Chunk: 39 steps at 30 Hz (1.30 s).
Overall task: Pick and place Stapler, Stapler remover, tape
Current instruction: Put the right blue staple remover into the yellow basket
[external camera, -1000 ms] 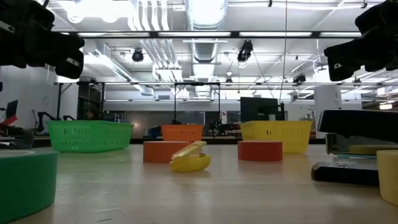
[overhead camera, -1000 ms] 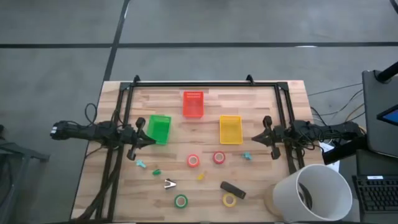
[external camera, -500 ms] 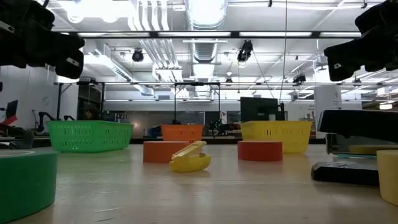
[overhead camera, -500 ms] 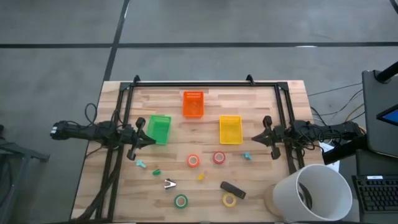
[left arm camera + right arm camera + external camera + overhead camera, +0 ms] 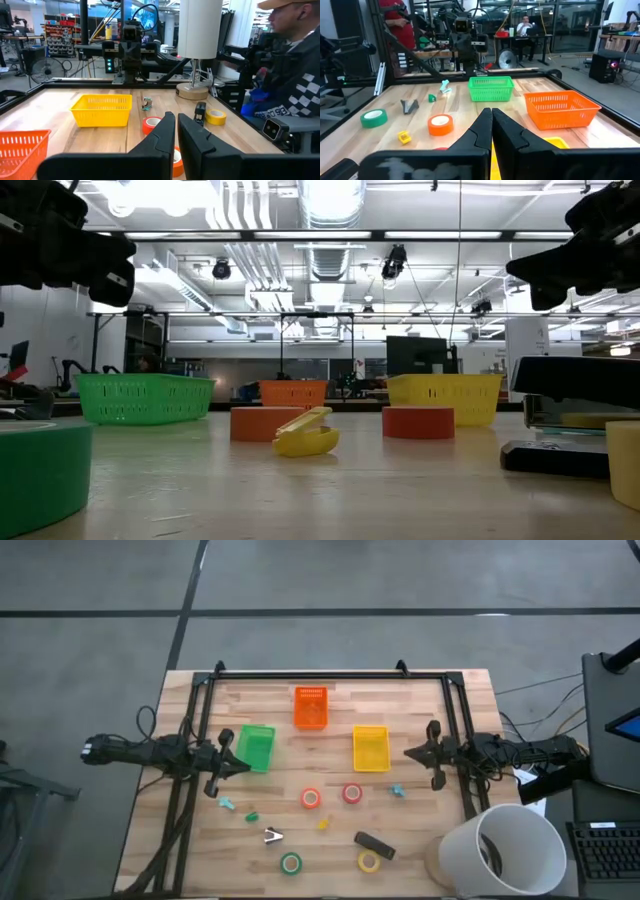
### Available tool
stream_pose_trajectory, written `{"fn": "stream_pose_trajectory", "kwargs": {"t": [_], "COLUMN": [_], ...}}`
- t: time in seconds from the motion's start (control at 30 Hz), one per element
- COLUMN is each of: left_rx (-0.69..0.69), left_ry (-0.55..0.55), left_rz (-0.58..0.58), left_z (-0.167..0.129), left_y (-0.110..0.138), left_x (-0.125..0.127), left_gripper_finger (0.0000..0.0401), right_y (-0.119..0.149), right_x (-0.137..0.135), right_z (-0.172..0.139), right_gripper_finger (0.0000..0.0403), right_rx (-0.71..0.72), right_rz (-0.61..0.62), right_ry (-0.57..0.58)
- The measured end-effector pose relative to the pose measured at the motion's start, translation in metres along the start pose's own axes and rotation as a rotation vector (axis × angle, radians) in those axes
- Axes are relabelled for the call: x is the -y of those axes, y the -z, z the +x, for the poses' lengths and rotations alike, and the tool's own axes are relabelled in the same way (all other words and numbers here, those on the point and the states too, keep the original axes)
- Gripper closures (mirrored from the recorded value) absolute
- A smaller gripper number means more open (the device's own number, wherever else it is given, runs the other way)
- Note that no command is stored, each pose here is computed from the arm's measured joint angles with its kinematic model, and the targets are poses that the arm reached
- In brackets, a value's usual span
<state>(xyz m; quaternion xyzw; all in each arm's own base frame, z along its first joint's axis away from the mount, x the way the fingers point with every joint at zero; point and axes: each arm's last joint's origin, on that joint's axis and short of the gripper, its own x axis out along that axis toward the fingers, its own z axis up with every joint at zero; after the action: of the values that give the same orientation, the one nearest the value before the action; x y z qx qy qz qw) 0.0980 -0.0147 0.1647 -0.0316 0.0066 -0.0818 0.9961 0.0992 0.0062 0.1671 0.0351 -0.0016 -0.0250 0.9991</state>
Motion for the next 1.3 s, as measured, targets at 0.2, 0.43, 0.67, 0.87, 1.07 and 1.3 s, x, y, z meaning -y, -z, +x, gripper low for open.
{"fn": "stream_pose_trajectory", "kwargs": {"t": [0.2,0.43,0.67,0.87,1.07,1.3], "left_rx": [0.0,0.0,0.0,0.0,0.0,0.0], "left_ry": [0.0,0.0,0.0,0.0,0.0,0.0], "left_rz": [0.0,0.0,0.0,0.0,0.0,0.0], "left_z": [0.0,0.0,0.0,0.0,0.0,0.0], "left_y": [0.0,0.0,0.0,0.0,0.0,0.0], "left_x": [0.0,0.0,0.0,0.0,0.0,0.0], "left_gripper_finger": [0.0378,0.0378,0.0378,0.0378,0.0378,0.0378], "right_y": [0.0,0.0,0.0,-0.0003,-0.0032,-0.008], "right_x": [0.0,0.0,0.0,-0.0001,-0.0002,-0.0033], "right_z": [0.0,0.0,0.0,0.0,-0.0001,-0.0005], "right_gripper_finger": [0.0394,0.0394,0.0394,0.0394,0.0394,0.0394], "right_rx": [0.0,0.0,0.0,0.002,0.033,0.053], "right_rz": [-0.002,0.0,-0.002,0.062,0.29,0.467], "right_ry": [0.0,-0.001,0.0,-0.003,-0.007,-0.117]}}
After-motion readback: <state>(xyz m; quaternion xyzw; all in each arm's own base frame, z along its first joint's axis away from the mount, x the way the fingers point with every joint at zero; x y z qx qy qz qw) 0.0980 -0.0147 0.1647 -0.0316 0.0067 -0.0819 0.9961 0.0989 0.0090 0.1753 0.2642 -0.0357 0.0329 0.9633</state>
